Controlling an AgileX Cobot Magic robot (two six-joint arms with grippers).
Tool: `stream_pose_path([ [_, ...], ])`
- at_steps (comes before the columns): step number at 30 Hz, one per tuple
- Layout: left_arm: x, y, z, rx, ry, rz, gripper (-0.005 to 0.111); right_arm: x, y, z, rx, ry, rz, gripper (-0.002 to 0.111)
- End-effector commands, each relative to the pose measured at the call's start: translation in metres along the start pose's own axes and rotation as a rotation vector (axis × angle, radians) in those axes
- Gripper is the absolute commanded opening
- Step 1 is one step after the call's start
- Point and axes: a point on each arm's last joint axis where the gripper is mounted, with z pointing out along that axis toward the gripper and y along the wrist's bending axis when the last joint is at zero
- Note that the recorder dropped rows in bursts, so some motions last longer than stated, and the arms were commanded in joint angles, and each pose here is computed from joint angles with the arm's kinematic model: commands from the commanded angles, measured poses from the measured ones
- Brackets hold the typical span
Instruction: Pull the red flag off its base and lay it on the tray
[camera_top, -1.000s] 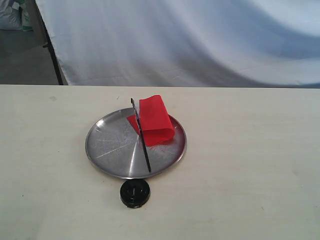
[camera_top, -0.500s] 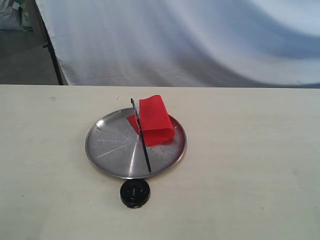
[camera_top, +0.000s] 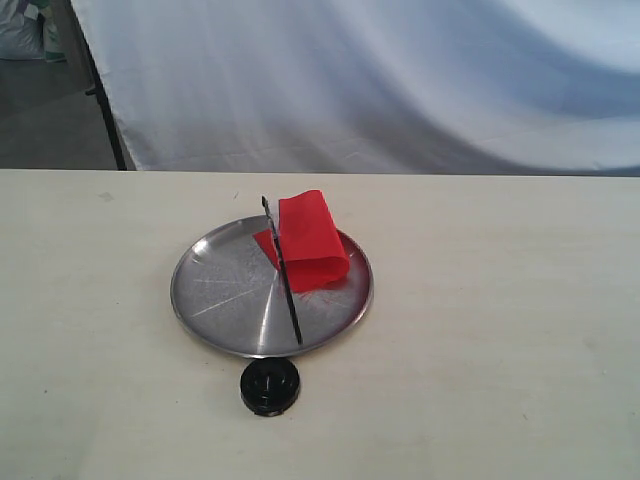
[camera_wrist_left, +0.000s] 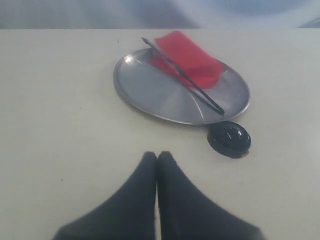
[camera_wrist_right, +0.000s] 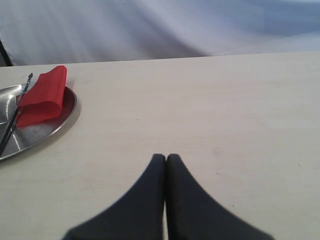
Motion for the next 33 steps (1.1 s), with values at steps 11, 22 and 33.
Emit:
stream_pose_path([
  [11,0.0008,-0.0011,-0.0080,0.018,-0.065,0.000,0.000,0.0006,-0.0006,-0.0001,0.008,-0.007,-0.010,0.000],
  [22,0.0017,-0.0012,-0.0098,0.020,-0.072,0.005,0.000,0.0006,-0.0006,-0.0001,0.008,-0.007,-0.010,0.000],
  [33,0.0017,-0.0012,-0.0098,0.021,-0.072,-0.023,0.000,0.0006,-0.0006,-0.0001,0.008,-0.007,-0.010,0.000],
])
